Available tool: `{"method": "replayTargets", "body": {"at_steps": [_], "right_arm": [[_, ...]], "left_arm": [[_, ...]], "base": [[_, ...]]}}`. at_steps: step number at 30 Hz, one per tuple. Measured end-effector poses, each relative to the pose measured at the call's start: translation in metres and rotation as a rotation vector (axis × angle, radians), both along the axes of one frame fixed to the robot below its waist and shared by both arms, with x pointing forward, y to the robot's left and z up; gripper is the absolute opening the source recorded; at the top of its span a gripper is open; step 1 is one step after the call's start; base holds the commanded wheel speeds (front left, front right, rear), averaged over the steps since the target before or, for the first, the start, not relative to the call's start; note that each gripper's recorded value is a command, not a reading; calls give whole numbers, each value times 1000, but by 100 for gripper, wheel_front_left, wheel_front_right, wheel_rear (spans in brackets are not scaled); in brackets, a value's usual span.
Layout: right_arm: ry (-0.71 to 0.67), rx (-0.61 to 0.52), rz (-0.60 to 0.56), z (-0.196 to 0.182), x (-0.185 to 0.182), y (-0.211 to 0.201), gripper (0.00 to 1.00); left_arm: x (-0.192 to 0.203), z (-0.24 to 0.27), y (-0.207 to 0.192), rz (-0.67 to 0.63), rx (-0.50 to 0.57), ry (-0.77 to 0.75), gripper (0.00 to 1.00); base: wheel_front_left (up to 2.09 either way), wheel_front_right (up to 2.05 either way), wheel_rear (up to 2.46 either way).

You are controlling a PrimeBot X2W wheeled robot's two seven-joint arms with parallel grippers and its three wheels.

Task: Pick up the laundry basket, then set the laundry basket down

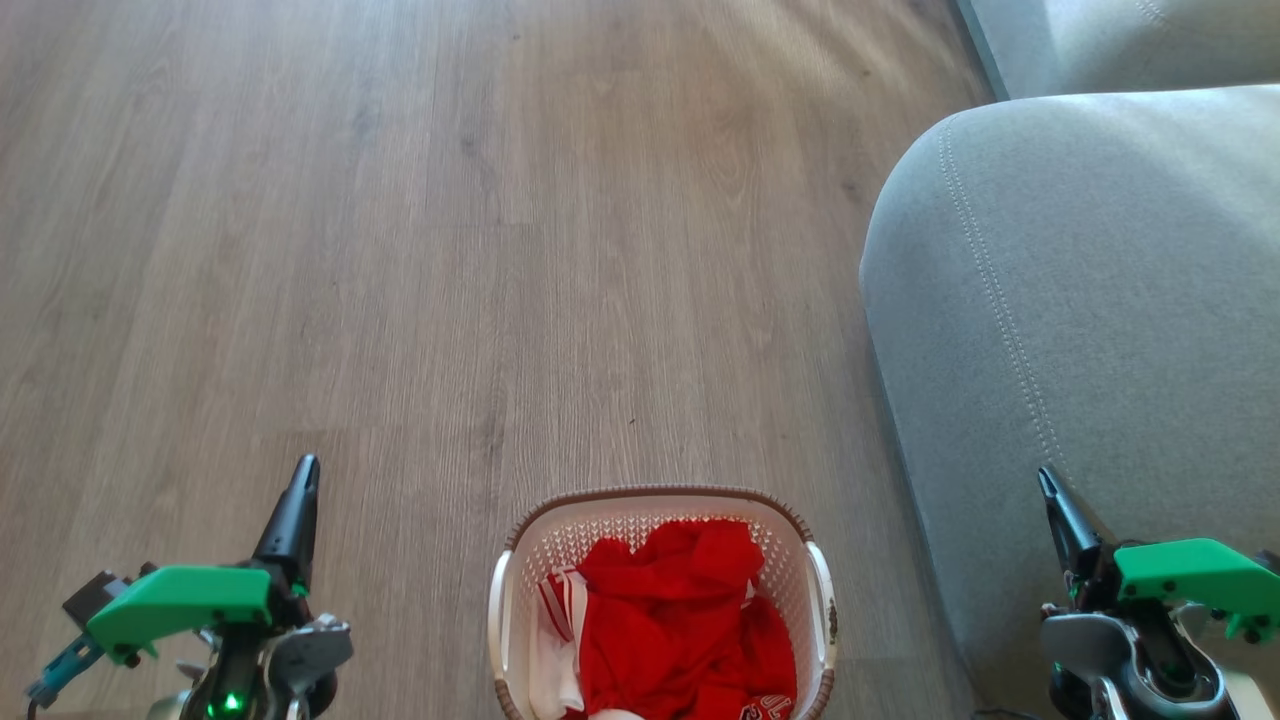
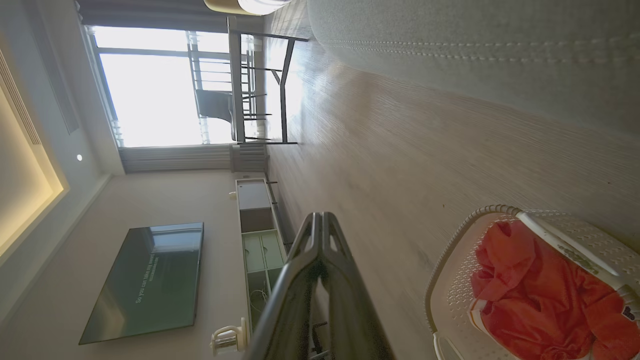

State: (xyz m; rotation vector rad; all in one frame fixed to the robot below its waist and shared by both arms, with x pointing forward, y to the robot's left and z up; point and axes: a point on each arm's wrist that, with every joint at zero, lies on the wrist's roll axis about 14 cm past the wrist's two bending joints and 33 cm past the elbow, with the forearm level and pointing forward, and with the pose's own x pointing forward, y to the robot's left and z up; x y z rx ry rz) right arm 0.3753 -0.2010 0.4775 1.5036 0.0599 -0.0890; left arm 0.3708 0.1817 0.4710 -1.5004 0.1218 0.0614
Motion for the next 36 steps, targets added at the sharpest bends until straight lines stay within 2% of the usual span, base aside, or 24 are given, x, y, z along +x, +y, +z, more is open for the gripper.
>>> {"method": "replayTargets", "body": {"at_steps": [9,36], "right_arm": [[-6,76,-12,0,-1,-4,0],[-6,78,-11,0,-2,-5,0]], "left_arm": [[0,2,6,21,-79,-11,0],[0,2,6,18,-82,-11,0]], "base": [[0,0,0],[0,0,0]]}}
